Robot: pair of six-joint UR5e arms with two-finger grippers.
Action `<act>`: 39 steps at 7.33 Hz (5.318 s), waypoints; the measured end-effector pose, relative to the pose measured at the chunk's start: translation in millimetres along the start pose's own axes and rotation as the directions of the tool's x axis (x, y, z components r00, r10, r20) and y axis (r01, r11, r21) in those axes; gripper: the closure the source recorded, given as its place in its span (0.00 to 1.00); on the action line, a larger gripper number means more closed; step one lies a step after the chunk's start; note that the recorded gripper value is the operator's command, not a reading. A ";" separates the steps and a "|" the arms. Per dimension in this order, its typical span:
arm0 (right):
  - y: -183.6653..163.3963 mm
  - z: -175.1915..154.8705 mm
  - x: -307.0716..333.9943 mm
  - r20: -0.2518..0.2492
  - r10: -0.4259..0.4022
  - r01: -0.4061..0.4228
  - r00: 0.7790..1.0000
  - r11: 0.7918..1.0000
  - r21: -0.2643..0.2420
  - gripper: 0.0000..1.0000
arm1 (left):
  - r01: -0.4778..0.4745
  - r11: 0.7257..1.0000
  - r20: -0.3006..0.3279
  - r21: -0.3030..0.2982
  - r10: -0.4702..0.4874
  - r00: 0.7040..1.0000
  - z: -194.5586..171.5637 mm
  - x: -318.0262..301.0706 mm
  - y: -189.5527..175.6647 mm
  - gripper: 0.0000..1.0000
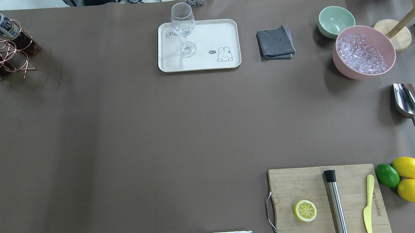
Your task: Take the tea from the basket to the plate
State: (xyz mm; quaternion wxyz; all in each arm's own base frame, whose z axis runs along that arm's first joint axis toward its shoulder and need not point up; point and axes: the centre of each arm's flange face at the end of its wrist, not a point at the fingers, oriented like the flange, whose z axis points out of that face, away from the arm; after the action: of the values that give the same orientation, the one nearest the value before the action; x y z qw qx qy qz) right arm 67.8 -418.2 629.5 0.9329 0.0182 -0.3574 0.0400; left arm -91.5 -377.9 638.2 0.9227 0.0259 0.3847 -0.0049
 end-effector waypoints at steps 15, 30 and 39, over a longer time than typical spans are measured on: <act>-71.3 11.9 -319.5 0.090 -0.872 0.537 0.481 0.374 0.756 0.00 | 0.962 0.265 -0.354 0.062 -0.896 0.269 -66.5 102.6 -299.7 0.10; -20.7 12.4 -498.6 0.106 -0.985 0.209 0.140 0.134 0.969 0.00 | 0.996 0.078 -0.347 -0.051 -0.936 0.056 -105.0 504.1 -161.2 1.00; -24.8 0.9 -512.3 0.092 -0.988 0.187 0.128 0.115 0.976 0.00 | 0.989 -0.136 -0.205 -0.062 -0.968 -0.146 -87.7 777.1 -54.2 1.00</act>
State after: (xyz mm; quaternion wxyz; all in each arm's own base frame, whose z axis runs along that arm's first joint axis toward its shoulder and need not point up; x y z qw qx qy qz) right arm -310.4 -474.5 287.8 0.4129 0.6240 -0.6018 -0.2793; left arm 391.8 -419.1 22.3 0.5601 -0.2188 0.3538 -0.7164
